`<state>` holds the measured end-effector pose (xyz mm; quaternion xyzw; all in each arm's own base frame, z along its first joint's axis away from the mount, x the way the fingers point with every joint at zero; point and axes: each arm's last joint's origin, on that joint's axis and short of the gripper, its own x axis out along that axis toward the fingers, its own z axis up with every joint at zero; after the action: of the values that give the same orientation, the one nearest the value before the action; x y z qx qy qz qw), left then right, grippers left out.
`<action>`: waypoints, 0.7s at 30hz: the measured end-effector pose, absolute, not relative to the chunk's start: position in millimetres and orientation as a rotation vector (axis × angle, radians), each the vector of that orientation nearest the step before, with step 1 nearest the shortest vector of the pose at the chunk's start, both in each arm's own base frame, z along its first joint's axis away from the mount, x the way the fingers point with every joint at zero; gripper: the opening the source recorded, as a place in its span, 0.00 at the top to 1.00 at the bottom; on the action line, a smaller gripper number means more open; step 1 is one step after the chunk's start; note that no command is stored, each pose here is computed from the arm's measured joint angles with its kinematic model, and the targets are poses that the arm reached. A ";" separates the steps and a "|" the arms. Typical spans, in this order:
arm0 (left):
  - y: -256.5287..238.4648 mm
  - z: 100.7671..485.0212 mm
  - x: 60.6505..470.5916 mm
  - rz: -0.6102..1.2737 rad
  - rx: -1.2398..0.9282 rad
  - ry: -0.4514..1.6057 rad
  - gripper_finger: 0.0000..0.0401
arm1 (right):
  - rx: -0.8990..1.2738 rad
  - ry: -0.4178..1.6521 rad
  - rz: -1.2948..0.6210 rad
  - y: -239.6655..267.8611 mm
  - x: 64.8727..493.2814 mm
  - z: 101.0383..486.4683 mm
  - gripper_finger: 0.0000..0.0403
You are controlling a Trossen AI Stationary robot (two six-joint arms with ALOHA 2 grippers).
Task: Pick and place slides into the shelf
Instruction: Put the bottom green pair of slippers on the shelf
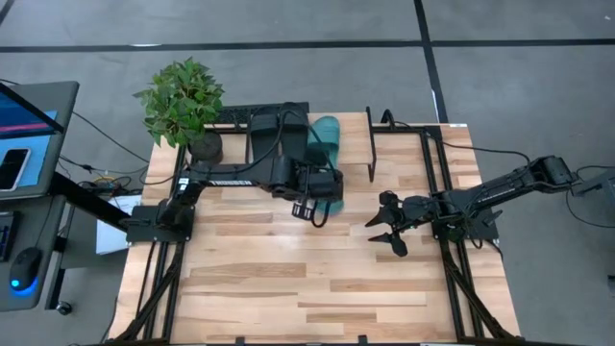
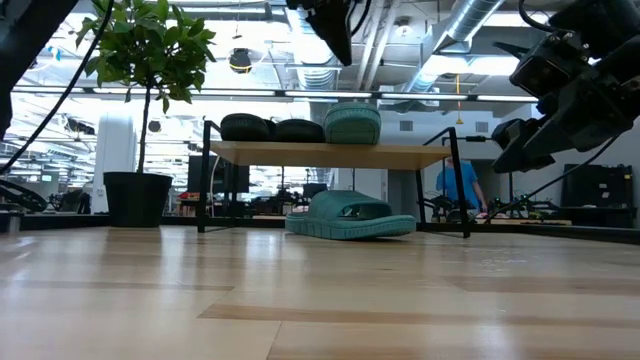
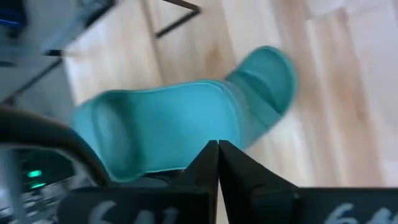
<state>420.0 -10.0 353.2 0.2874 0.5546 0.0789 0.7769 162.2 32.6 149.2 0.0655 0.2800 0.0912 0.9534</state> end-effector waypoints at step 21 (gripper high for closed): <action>-27.0 332.3 420.8 -0.304 0.254 1.213 1.00 | 0.133 0.566 0.186 32.6 162.4 149.4 0.47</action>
<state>420.8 -27.0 332.3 0.1187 0.5663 -0.1418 0.8032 162.4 32.6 149.4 0.0655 0.2786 0.0915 0.9538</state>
